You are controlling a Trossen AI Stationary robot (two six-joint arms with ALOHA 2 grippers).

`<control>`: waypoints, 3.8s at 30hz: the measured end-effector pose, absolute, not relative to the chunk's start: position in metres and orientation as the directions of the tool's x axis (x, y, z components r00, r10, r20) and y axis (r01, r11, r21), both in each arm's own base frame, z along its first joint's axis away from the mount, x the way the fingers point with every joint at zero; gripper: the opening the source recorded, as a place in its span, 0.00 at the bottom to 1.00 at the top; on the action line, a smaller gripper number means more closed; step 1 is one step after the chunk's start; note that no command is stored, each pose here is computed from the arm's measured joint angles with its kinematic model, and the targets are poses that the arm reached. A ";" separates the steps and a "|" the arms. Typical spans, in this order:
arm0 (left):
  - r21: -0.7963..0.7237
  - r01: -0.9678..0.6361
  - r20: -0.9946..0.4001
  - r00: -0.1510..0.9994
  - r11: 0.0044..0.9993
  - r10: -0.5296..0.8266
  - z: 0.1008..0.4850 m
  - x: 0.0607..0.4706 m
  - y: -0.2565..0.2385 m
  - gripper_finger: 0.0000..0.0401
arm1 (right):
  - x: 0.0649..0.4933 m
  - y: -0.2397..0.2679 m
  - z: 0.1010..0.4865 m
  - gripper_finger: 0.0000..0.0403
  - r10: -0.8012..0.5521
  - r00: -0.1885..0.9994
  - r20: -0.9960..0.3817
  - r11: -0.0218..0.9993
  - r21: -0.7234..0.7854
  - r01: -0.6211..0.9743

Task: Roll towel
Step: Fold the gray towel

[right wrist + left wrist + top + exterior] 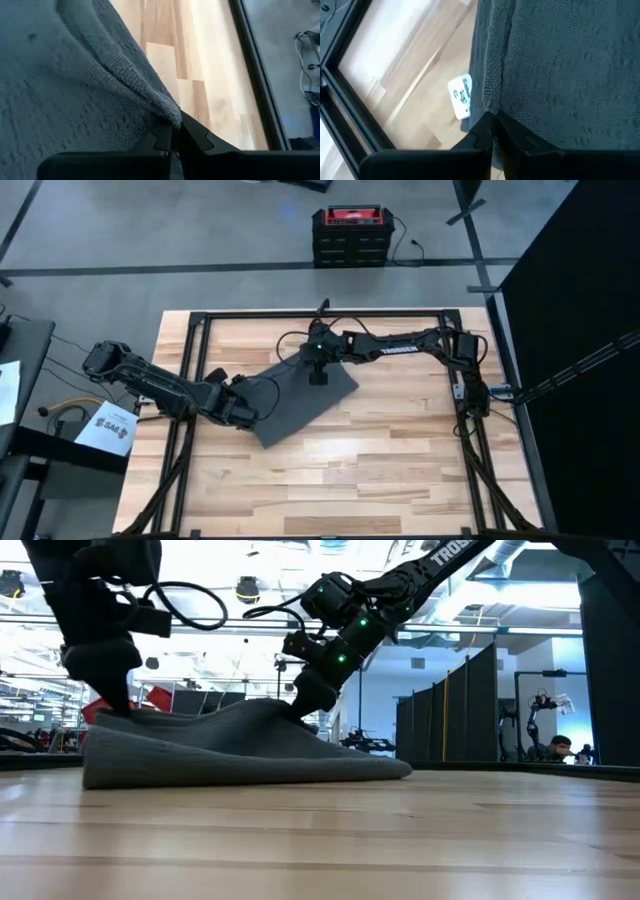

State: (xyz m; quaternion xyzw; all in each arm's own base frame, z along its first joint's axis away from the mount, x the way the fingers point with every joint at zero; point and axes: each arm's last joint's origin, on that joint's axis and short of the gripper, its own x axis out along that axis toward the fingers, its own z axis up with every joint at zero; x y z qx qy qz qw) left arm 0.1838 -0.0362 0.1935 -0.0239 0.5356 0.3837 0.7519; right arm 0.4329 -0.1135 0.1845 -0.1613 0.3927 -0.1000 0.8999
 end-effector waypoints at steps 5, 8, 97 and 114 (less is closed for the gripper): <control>0.392 -0.609 -0.816 0.116 0.689 0.567 0.186 0.184 -0.027 0.01 | 0.433 -0.116 0.185 0.01 -0.311 0.673 -0.671 0.927 -0.370 0.061; 0.406 -0.620 -0.811 0.093 0.671 0.577 0.180 0.180 -0.024 0.01 | 0.432 -0.118 0.185 0.01 -0.314 0.674 -0.669 0.927 -0.370 0.064; 0.059 -0.787 -0.753 0.368 0.614 0.545 0.104 0.169 -0.004 0.28 | 0.387 -0.059 0.151 0.00 -0.133 0.414 -0.901 0.989 -0.150 -0.009; -0.439 -0.320 -0.617 0.787 0.840 -0.023 0.143 0.197 -0.101 0.28 | 0.353 -0.108 0.153 0.00 -0.249 0.319 -0.914 0.968 -0.234 0.086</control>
